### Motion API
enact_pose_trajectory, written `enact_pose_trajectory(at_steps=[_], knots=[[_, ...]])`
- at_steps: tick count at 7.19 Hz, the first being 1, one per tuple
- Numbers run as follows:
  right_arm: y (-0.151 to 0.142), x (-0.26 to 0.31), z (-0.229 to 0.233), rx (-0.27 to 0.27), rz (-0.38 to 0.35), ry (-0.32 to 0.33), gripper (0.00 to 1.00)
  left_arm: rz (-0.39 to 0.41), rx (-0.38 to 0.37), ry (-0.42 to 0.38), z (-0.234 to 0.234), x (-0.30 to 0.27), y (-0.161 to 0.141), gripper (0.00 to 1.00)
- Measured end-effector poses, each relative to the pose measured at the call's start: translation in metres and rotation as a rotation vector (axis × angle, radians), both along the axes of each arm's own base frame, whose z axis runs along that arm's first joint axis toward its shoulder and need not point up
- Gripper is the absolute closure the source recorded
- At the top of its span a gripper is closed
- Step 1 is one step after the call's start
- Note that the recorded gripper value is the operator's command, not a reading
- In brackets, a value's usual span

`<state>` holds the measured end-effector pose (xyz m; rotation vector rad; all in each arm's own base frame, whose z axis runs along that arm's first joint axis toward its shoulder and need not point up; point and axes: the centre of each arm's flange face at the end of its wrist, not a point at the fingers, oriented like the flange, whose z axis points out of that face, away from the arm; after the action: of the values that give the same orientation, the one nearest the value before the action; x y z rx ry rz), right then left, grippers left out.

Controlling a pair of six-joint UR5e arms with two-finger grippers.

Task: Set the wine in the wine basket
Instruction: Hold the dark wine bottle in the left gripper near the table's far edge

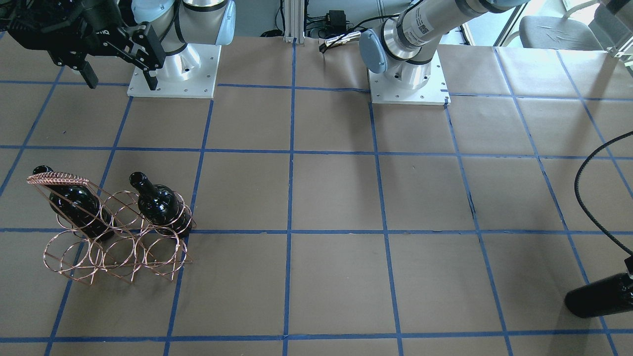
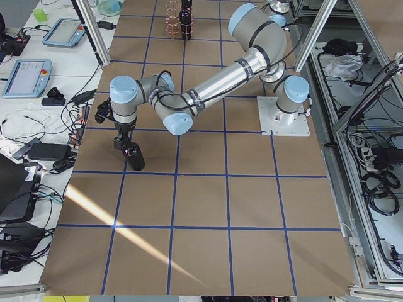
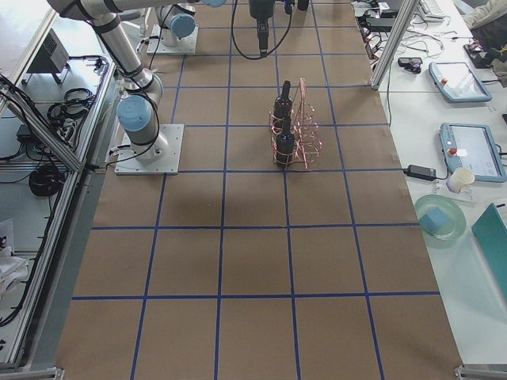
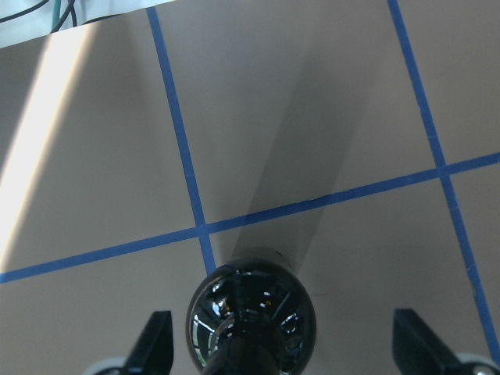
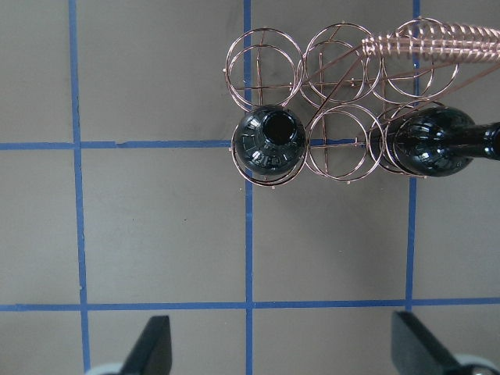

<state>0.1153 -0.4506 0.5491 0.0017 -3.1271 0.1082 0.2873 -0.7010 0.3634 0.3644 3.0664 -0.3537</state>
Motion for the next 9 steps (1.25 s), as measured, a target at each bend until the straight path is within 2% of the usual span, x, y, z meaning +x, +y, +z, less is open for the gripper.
enact_pose_trajectory(at_steps=[2, 4, 7, 9], knots=[[0.000, 0.000, 0.000, 0.000, -0.001, 0.000, 0.00, 0.000, -0.001, -0.019, 0.012, 0.000, 0.005, 0.41], [0.000, 0.000, 0.000, 0.000, -0.001, 0.001, 0.00, 0.002, 0.000, -0.040, 0.019, 0.004, 0.009, 0.69], [0.000, 0.000, 0.000, 0.001, -0.001, 0.001, 0.00, -0.002, -0.004, -0.045, 0.020, 0.006, 0.009, 0.85], [0.000, 0.000, 0.000, 0.001, -0.001, 0.001, 0.00, -0.002, -0.010, -0.041, 0.028, 0.003, 0.012, 0.90]])
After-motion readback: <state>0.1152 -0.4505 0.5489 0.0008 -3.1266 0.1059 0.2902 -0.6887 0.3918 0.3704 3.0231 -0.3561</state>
